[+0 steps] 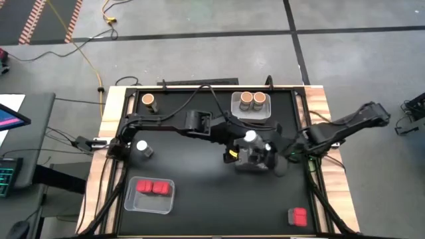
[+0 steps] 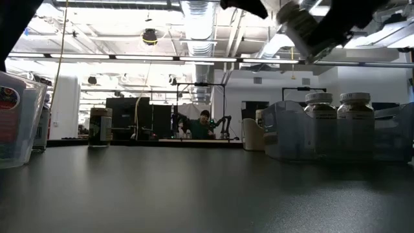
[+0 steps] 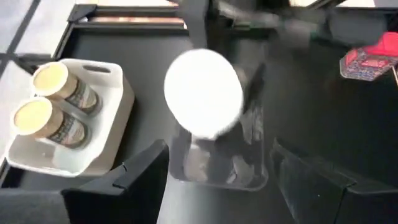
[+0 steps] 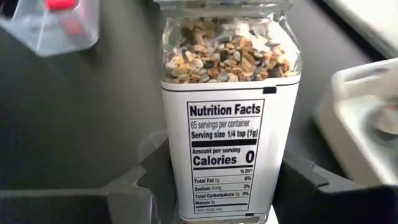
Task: Sort spices by type
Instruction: Put the top white spice bottle in the black bin
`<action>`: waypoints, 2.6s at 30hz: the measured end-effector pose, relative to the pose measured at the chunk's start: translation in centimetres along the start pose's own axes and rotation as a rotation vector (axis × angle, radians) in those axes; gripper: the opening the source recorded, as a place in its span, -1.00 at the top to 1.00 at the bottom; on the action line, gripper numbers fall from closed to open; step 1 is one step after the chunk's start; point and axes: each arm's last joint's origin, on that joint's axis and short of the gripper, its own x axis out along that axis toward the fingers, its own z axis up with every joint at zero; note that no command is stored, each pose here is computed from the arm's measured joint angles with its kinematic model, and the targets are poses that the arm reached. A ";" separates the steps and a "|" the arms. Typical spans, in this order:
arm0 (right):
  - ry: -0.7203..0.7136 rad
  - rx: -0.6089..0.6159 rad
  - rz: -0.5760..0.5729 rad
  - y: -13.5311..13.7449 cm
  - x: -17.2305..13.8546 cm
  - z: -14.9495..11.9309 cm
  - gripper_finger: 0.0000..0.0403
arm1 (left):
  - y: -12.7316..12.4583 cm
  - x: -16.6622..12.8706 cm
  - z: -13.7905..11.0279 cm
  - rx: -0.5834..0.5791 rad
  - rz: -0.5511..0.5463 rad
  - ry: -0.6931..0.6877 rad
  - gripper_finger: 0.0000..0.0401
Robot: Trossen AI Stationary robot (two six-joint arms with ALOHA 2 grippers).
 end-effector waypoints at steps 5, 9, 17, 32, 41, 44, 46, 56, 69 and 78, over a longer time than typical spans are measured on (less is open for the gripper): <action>-0.075 0.072 -0.005 -0.9 -3.6 -0.8 -0.08 | -0.4 2.2 0.0 0.006 -0.007 -0.110 -0.35; -0.117 0.108 0.017 -0.9 -5.0 -1.2 -0.08 | -0.4 4.4 -0.3 -0.026 -0.093 -0.233 -0.35; -0.136 0.107 -0.010 -0.8 -6.5 -2.6 -0.09 | 0.4 5.4 -2.3 -0.117 -0.166 -0.315 -0.35; -0.255 0.085 0.017 0.0 -6.6 -1.2 -0.09 | 1.8 0.4 -10.5 -0.422 -0.230 -0.672 -0.35; -0.282 0.128 0.013 0.3 -5.7 -0.2 -0.09 | 2.1 0.5 -10.5 -0.433 -0.213 -0.670 -0.35; -0.301 0.154 0.009 0.8 -5.0 0.3 -0.09 | 2.7 0.6 -10.5 -0.340 -0.160 -0.678 -0.35; -0.316 0.173 0.003 1.1 -4.4 0.7 -0.09 | 3.0 0.6 -10.5 -0.274 -0.155 -0.680 -0.35; -0.345 0.173 0.023 2.8 -1.0 2.3 -0.09 | 2.8 0.3 -9.9 -0.060 -0.256 -0.792 -0.35; -0.404 0.095 0.139 2.0 0.1 4.3 -0.09 | 1.9 -0.1 -9.6 -0.120 -0.294 -0.816 -0.22; -0.447 0.029 0.215 1.5 0.2 5.2 -0.09 | 1.4 -0.6 -9.1 -0.117 -0.275 -0.846 -0.14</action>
